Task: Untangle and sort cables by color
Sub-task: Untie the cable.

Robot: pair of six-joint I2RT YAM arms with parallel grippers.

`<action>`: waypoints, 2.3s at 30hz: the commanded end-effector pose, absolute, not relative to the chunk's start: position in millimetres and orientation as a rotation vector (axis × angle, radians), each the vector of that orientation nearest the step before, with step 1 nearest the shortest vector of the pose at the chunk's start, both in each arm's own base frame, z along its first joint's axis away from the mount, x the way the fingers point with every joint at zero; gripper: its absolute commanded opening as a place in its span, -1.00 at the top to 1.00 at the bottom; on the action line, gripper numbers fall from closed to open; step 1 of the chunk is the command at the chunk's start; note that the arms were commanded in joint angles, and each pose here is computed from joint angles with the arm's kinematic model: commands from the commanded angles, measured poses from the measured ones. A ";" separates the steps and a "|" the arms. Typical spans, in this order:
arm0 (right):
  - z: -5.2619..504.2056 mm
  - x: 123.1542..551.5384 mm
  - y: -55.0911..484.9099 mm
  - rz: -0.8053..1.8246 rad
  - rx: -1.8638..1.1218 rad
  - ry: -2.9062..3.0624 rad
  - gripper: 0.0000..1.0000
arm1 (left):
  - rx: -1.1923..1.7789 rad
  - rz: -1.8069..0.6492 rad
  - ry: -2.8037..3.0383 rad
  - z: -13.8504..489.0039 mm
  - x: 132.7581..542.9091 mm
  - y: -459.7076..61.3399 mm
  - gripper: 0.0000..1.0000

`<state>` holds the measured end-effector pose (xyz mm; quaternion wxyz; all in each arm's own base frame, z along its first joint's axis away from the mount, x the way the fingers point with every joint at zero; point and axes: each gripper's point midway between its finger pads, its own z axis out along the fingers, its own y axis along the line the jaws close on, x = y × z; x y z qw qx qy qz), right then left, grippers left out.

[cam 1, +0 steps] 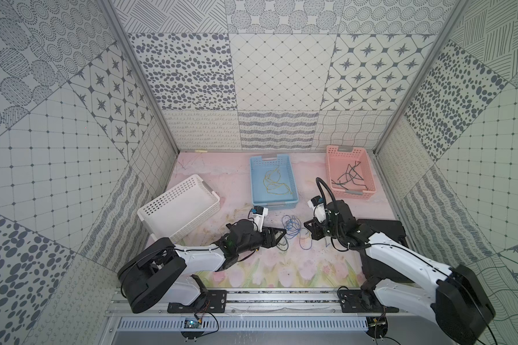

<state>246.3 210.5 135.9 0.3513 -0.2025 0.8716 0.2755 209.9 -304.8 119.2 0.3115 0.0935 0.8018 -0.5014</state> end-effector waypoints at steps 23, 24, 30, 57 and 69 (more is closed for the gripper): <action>294.0 231.4 249.0 1.039 -0.641 1.894 1.00 | 0.456 -0.985 1.918 181.5 222.2 -288.0 -0.26; 293.8 231.0 249.4 1.043 -0.643 1.895 1.00 | 0.505 -0.941 1.917 181.7 223.8 -289.2 -0.26; 293.5 230.7 251.8 1.062 -0.647 1.899 1.00 | 0.700 -0.774 1.949 175.3 231.2 -297.0 -0.20; 314.8 228.6 237.7 1.025 -0.611 1.865 1.00 | 0.592 -0.898 2.192 121.2 279.5 -298.6 1.00; 448.8 201.8 167.1 0.984 -0.429 1.563 1.00 | 0.490 -0.937 2.408 35.8 260.2 -278.2 1.00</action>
